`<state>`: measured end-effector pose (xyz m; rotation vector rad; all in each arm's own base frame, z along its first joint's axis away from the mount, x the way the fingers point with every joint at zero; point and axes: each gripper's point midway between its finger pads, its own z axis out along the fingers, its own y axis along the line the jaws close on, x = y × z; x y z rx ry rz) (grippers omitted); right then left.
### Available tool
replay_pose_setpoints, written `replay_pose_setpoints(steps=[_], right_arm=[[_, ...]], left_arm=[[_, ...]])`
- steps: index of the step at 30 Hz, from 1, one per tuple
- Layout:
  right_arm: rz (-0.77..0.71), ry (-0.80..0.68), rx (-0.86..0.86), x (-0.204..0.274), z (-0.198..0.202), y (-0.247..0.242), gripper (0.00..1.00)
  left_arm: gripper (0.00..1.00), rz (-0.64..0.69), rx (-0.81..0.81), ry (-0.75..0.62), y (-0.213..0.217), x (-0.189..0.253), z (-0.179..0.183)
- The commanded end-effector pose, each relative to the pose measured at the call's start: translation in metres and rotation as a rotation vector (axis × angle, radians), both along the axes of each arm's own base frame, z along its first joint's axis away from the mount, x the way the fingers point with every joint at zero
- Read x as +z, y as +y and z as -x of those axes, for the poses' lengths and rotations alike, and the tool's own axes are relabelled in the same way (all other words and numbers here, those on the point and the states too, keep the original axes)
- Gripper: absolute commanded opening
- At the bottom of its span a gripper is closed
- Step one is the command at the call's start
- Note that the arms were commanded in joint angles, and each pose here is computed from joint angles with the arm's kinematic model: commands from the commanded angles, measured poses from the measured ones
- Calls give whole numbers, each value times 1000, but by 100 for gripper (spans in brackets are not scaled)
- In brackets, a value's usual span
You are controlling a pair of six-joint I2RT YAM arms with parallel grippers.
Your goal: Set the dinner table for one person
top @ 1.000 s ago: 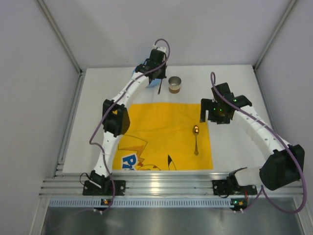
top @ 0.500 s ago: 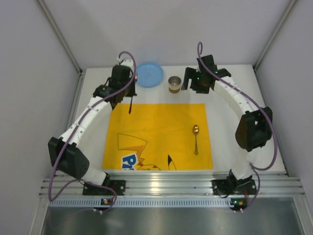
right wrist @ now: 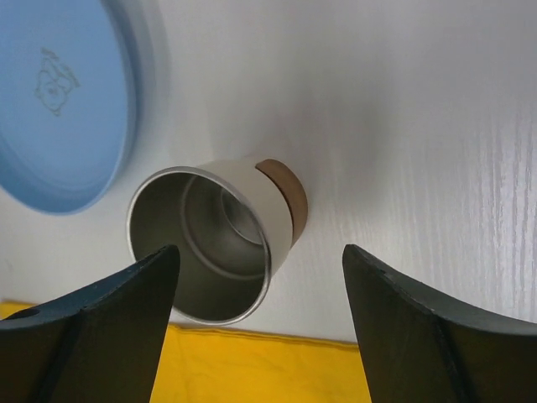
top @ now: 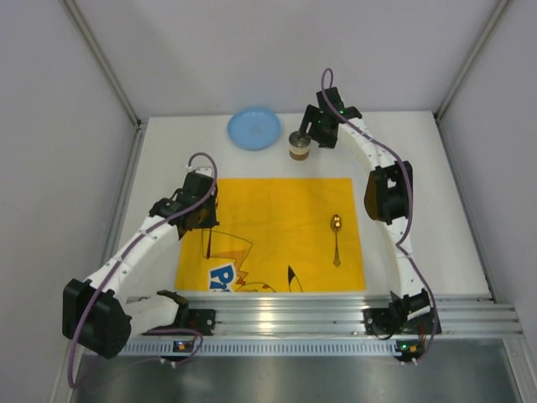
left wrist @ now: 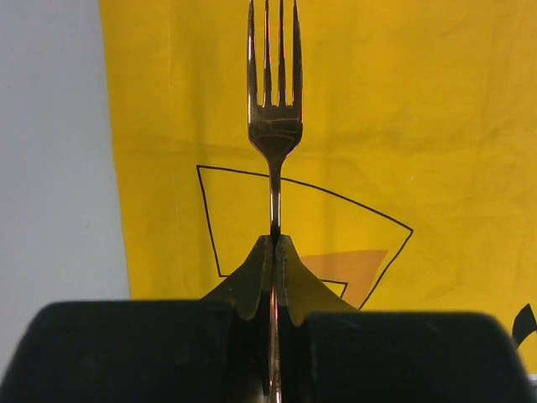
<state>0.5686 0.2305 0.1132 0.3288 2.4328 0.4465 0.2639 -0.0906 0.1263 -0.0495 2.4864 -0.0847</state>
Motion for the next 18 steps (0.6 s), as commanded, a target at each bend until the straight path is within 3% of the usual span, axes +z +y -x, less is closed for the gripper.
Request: replay_pose_setpoints(steps=[1,7,11,12,15,18], right_arm=[[18,-5,-45,1,-4,-6,78],[94,19,-24,-26,0,-5,67],[135,14,-11,-33,1,-2,45],[134,18,-15,-36,0,-2,32],[130,19,-12,-38,0,0,10],[135,1,-5,-31,-1,0,3]], left_arm=[[0,19,26,-9,-5,-9,-13],[0,-17,50,68,-3,-40,-13],[0,-46,77,102,2,-53,-13],[0,-57,82,115,5,-58,-10],[0,-46,61,140,2,-68,-4],[0,-44,63,140,1,-69,-6]])
